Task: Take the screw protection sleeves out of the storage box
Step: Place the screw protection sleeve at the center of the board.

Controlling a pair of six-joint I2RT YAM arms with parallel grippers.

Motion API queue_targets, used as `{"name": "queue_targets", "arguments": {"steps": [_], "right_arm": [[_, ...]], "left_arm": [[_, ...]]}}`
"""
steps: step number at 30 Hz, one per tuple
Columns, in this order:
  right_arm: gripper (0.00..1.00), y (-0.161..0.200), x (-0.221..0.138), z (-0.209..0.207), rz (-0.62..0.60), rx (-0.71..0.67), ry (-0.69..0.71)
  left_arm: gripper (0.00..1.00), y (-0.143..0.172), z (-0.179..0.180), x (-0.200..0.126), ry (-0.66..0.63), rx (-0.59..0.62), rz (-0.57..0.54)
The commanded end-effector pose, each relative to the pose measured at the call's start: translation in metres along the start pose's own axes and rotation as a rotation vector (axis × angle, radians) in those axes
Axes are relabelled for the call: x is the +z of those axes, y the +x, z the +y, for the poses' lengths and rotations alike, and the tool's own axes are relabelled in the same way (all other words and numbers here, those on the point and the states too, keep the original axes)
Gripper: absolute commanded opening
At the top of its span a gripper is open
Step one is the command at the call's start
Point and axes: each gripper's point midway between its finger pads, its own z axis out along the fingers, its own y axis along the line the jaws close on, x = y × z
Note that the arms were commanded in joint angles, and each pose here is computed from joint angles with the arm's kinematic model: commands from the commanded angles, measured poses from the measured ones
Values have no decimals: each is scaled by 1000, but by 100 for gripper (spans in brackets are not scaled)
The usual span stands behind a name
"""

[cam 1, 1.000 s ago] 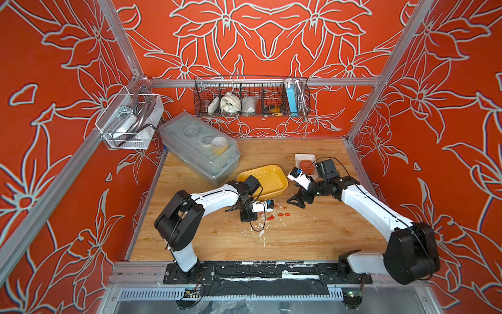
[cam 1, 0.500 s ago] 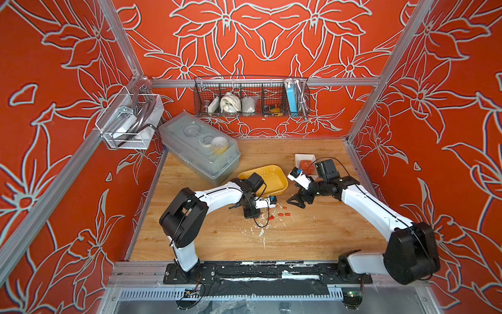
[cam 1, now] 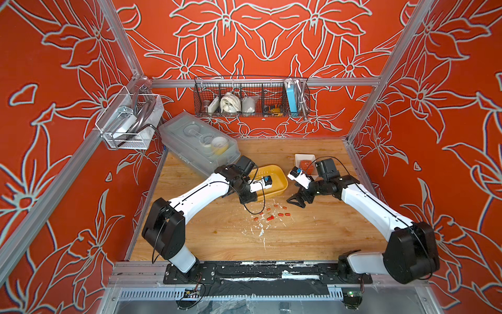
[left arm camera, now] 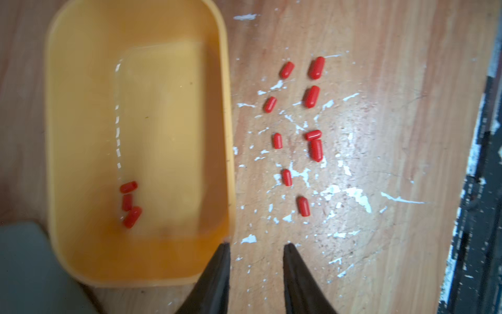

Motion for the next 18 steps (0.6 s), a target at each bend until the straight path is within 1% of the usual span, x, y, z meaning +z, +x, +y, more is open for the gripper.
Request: {"name": "queue_targets", "arguments": {"steps": [1, 6, 8, 10, 18], "right_arm": [[98, -18, -3, 0, -10, -44, -39], [98, -27, 3, -8, -41, -26, -32], [98, -27, 7, -10, -65, -6, -23], [98, -21, 10, -8, -60, -10, -23], [98, -10, 16, -4, -44, 10, -40]], "left_arm": [[36, 1, 32, 7, -107, -48, 53], [37, 2, 68, 27, -196, -61, 146], [36, 4, 78, 38, -216, -57, 184], [37, 6, 89, 49, -236, -47, 220], [36, 8, 112, 77, -256, 66, 308]]}}
